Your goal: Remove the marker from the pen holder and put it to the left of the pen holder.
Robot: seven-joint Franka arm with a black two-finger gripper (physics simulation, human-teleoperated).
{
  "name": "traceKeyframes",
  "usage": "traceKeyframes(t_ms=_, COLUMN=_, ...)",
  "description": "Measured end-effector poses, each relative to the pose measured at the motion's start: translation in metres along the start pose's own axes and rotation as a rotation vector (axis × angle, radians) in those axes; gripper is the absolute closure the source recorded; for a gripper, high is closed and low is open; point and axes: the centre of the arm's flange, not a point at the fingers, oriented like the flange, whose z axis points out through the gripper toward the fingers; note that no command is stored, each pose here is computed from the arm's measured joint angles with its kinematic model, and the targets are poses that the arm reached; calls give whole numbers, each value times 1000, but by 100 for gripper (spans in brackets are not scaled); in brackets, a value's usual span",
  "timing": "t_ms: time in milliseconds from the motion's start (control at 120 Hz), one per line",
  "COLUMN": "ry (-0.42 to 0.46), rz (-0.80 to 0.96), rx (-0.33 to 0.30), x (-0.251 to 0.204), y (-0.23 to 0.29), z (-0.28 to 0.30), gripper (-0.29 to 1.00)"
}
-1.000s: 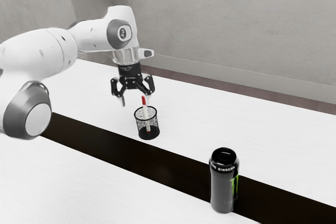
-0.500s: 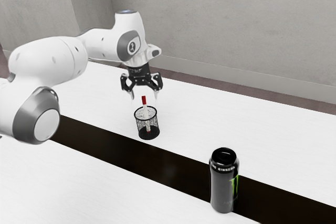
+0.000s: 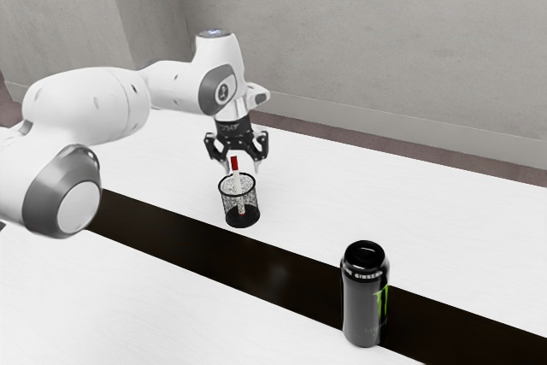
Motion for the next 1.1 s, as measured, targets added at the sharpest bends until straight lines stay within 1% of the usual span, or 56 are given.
traceKeyframes(t_ms=167, ry=9, rz=-8, rx=3, x=1, y=-3, z=-3, gripper=36)
traceKeyframes(t_ms=525, ry=16, rz=-31, rx=13, x=6, y=-14, z=-4, gripper=54)
traceKeyframes(t_ms=700, ry=5, rz=-35, rx=13, x=1, y=-16, z=-5, gripper=59)
traceKeyframes(t_ms=883, ry=5, rz=-33, rx=14, x=0, y=-14, z=-5, gripper=68)
traceKeyframes(t_ms=1033, ry=12, rz=-25, rx=29, x=-1, y=-13, z=-6, gripper=72)
traceKeyframes(t_ms=1100, ry=28, rz=-20, rx=34, x=-1, y=-13, z=-16, gripper=73)
